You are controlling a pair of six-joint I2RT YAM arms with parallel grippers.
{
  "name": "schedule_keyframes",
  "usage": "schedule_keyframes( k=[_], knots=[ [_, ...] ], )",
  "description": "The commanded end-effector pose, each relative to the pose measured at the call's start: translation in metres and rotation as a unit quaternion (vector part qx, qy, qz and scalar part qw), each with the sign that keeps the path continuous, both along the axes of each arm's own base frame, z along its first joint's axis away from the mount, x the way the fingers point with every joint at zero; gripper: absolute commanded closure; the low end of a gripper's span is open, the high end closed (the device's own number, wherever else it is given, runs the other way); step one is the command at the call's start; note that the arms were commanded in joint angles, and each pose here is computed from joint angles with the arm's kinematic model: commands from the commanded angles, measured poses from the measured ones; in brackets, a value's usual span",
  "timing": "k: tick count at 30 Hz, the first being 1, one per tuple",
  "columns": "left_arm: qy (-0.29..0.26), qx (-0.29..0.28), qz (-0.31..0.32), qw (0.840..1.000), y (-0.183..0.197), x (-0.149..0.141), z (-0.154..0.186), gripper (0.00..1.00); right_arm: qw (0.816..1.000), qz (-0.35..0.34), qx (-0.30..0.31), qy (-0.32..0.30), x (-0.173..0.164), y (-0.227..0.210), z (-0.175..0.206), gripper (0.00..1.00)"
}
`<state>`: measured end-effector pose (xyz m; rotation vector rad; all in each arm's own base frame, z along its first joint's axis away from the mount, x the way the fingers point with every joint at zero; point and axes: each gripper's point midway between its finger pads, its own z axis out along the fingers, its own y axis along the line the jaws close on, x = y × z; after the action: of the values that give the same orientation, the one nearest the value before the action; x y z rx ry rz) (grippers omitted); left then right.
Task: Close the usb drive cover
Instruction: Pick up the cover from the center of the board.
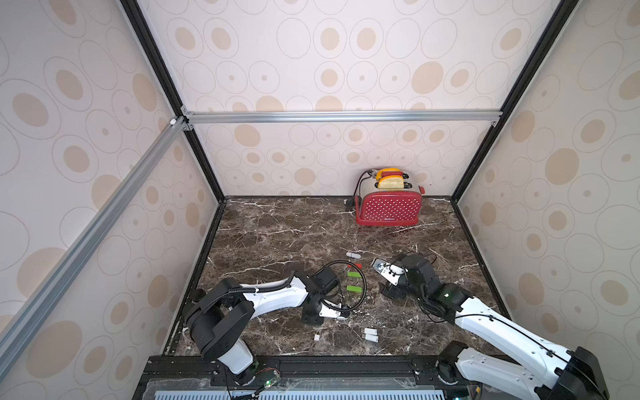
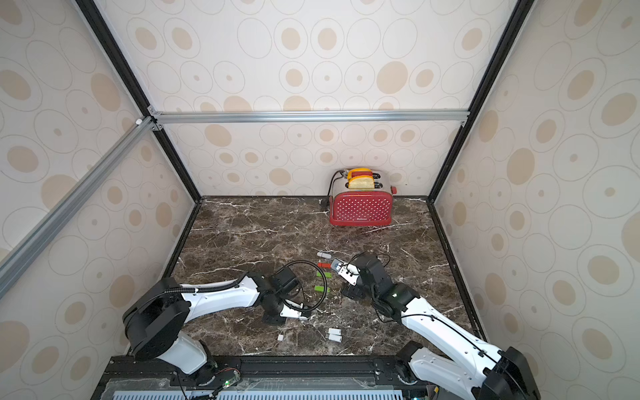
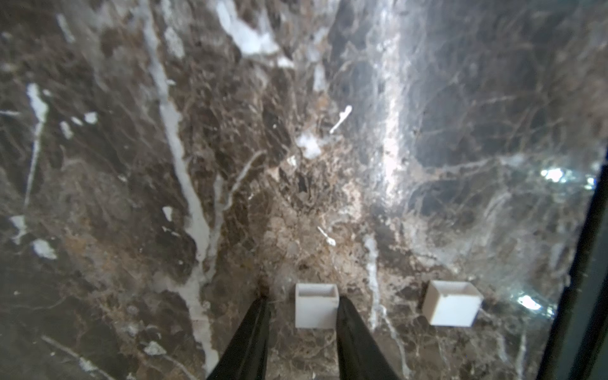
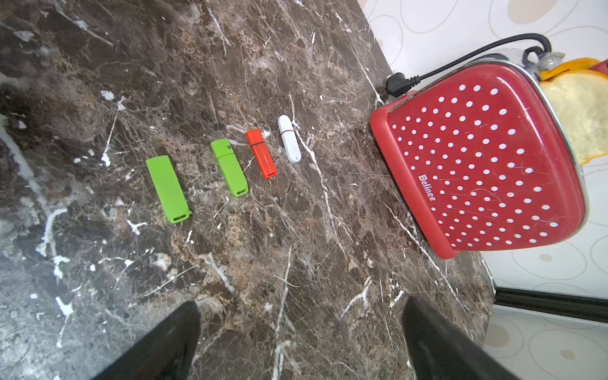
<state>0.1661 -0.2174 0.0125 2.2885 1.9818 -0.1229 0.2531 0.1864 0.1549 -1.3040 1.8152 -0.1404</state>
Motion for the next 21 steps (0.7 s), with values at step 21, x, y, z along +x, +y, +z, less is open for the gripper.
schedule_keyframes(
  k=[21],
  knots=[
    [0.019, 0.015, -0.041, 0.999, 0.0064, -0.0062, -0.0163, 0.8, 1.0, -0.001, 0.006, -0.008, -0.0008, -0.0017, 0.0055, 0.0]
  ],
)
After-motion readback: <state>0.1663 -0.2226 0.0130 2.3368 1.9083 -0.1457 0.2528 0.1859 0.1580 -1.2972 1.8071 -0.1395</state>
